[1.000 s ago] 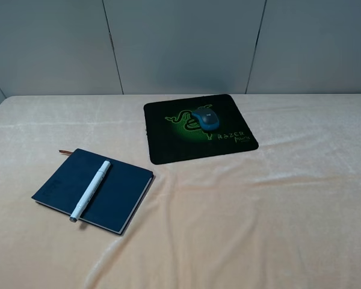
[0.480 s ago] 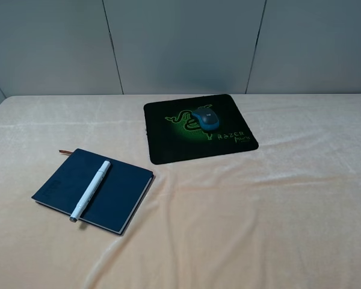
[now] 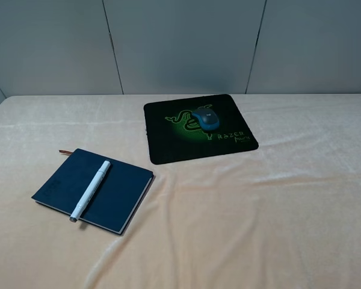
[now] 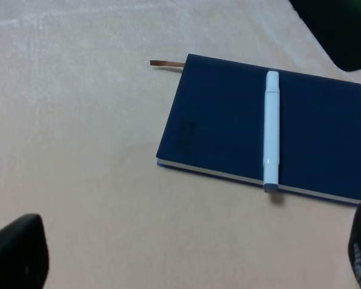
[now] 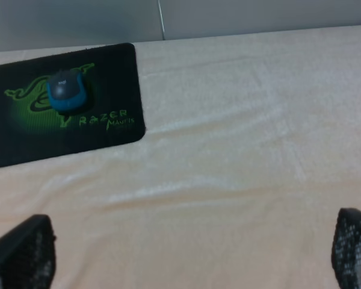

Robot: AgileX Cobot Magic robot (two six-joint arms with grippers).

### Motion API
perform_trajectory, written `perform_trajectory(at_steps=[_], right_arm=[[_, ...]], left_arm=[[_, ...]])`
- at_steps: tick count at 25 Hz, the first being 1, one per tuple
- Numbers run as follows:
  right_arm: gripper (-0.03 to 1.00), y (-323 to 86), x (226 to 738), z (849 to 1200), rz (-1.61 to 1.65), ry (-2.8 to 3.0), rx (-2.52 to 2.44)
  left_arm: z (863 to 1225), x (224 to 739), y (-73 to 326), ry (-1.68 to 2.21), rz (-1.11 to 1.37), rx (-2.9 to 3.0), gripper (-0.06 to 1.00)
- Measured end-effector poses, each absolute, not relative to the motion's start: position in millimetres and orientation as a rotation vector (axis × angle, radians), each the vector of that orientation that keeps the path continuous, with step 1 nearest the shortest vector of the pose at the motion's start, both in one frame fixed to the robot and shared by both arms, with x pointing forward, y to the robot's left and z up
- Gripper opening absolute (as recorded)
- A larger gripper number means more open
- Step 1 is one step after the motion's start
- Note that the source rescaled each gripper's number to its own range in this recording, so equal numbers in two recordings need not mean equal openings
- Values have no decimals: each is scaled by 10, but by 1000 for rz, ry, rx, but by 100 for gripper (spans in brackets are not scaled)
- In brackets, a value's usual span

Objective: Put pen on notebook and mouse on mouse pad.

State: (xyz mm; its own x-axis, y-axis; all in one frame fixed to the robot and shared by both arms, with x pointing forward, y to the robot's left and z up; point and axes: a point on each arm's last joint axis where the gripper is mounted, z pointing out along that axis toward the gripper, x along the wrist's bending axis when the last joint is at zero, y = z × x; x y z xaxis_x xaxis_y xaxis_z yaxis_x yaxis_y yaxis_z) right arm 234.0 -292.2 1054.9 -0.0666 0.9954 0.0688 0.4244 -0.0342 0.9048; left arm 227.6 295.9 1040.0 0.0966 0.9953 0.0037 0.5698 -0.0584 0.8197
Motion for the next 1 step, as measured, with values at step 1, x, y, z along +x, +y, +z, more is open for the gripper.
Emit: perform_trajectory(at_steps=[1], right_arm=[[100,-2922,2340,10549,1070,1564,1529]], left_arm=[[10400,2276,2959,1549,811,1710,100]])
